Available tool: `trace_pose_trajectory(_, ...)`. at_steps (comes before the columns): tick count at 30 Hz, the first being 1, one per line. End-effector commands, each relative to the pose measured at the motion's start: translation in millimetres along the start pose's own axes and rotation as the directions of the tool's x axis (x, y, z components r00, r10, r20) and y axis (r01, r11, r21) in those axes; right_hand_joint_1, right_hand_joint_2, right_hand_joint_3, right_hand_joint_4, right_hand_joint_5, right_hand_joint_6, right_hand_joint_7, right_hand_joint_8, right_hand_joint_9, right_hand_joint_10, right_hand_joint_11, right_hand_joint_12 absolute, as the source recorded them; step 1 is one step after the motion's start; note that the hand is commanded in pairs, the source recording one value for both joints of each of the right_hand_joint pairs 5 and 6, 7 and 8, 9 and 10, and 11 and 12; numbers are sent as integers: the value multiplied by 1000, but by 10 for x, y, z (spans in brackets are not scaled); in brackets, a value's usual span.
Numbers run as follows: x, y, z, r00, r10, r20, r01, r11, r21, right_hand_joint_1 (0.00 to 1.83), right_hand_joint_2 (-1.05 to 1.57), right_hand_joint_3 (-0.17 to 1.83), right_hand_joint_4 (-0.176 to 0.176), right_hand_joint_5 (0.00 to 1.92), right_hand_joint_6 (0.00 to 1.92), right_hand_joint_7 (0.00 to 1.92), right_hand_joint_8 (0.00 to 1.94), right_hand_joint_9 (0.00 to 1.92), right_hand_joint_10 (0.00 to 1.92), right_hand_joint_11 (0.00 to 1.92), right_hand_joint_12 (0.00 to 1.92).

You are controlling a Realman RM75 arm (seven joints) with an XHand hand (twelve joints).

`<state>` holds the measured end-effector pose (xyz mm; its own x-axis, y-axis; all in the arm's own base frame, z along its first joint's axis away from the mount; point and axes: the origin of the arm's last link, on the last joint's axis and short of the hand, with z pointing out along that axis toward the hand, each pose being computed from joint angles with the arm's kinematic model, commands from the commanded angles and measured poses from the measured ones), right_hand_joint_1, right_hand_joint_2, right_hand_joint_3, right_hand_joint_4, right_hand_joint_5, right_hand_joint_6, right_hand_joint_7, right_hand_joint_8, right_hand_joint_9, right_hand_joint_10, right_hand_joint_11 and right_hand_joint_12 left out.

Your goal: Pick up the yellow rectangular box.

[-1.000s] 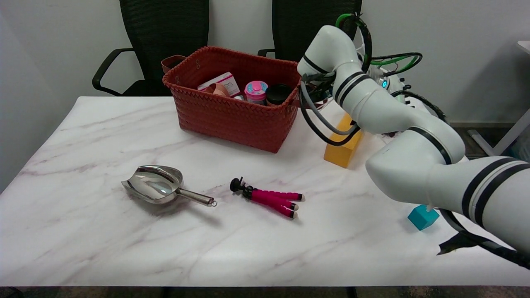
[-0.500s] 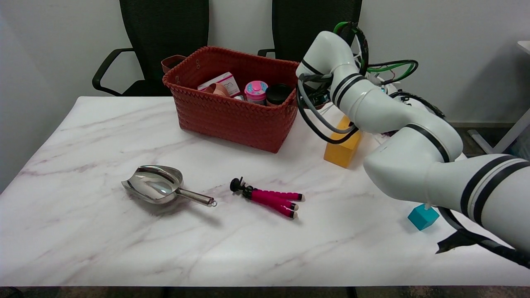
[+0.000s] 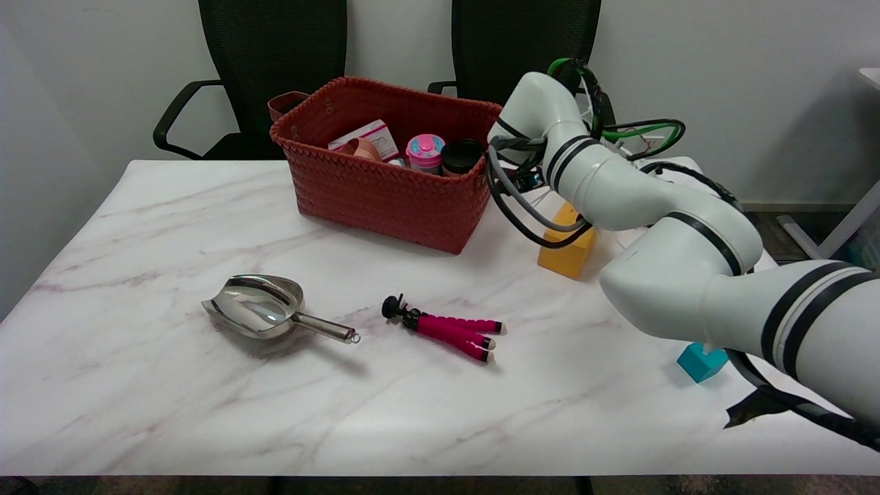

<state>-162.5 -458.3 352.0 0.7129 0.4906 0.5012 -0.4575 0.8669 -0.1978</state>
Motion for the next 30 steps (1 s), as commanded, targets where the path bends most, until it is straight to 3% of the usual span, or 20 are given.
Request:
trace_pose_trajectory(1, -330, 72, 149, 979, 134, 154, -134, 991, -11, 709, 789, -175, 0, 0, 0, 0, 0, 0, 0, 24, 24)
trace_pose_trajectory(17, -420, -14, 144, 974, 106, 203, -118, 992, 51, 654, 941, -75, 0, 0, 0, 0, 0, 0, 0, 0, 0)
trace_pose_trajectory(30, -438, 79, 174, 983, 18, 184, -25, 999, 31, 725, 747, -56, 0, 0, 0, 0, 0, 0, 0, 0, 0)
